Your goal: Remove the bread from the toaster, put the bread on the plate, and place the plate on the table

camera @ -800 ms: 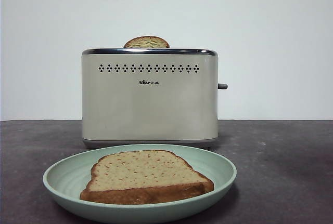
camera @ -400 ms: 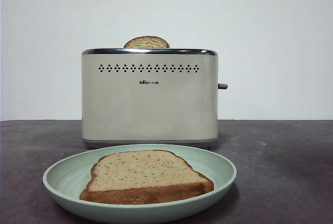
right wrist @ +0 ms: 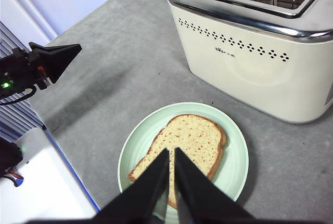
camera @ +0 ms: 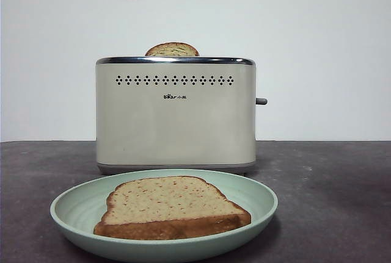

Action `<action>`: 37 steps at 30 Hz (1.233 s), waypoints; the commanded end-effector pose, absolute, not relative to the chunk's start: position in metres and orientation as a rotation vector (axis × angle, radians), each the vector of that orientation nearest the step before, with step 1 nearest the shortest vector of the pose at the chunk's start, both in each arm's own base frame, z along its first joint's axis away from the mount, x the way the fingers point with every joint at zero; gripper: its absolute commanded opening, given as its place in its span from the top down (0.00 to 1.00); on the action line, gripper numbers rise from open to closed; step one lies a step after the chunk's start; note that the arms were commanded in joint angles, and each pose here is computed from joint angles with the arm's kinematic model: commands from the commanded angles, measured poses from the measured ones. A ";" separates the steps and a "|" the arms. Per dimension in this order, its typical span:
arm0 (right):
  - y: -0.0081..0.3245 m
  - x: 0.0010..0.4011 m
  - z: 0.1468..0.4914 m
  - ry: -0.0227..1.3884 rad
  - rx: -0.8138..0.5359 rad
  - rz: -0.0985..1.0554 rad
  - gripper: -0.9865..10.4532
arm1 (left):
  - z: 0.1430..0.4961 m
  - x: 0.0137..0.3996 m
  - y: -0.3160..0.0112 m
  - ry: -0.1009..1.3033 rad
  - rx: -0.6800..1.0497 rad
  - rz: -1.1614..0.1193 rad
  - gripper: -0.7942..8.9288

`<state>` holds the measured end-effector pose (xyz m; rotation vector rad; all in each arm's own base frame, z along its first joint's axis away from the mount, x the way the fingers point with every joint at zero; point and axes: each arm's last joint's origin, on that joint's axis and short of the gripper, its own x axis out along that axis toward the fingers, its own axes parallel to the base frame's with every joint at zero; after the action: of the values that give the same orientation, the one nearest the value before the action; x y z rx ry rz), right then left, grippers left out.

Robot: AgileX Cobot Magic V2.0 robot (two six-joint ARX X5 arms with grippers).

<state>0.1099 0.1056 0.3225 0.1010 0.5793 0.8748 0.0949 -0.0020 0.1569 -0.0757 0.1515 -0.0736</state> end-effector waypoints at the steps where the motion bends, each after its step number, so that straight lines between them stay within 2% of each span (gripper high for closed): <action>1: 0.107 0.110 0.327 0.559 0.096 0.888 0.91 | 0.149 0.096 -0.002 0.183 -0.080 -0.071 0.91; 6: 0.107 0.110 0.327 0.559 0.092 0.889 0.91 | 0.149 0.096 -0.002 0.183 -0.080 -0.071 0.91; 8: 0.101 0.110 0.330 0.517 0.063 0.862 0.91 | 0.149 0.096 -0.002 0.183 -0.080 -0.071 0.91; 13: 0.075 0.113 0.336 0.406 0.086 0.715 0.91 | 0.149 0.096 -0.002 0.183 -0.080 -0.071 0.91; 18: 0.040 0.109 0.326 0.325 0.129 0.490 0.91 | 0.149 0.096 -0.002 0.183 -0.080 -0.071 0.91; 22: 0.021 0.103 0.305 0.211 0.115 0.347 0.91 | 0.149 0.096 -0.002 0.183 -0.080 -0.071 0.91; 25: 0.015 0.099 0.283 0.126 0.070 0.294 0.91 | 0.149 0.096 -0.002 0.183 -0.080 -0.072 0.91; 31: 0.009 0.099 0.240 -0.010 0.036 0.242 0.91 | 0.149 0.096 -0.002 0.183 -0.080 -0.072 0.91; 37: 0.007 0.099 0.201 -0.069 0.030 0.197 0.91 | 0.149 0.096 -0.002 0.182 -0.080 -0.072 0.91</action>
<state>0.0992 0.0072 0.2020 0.0425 -0.0528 0.2057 0.0948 -0.0020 0.1569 -0.0761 0.1519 -0.0736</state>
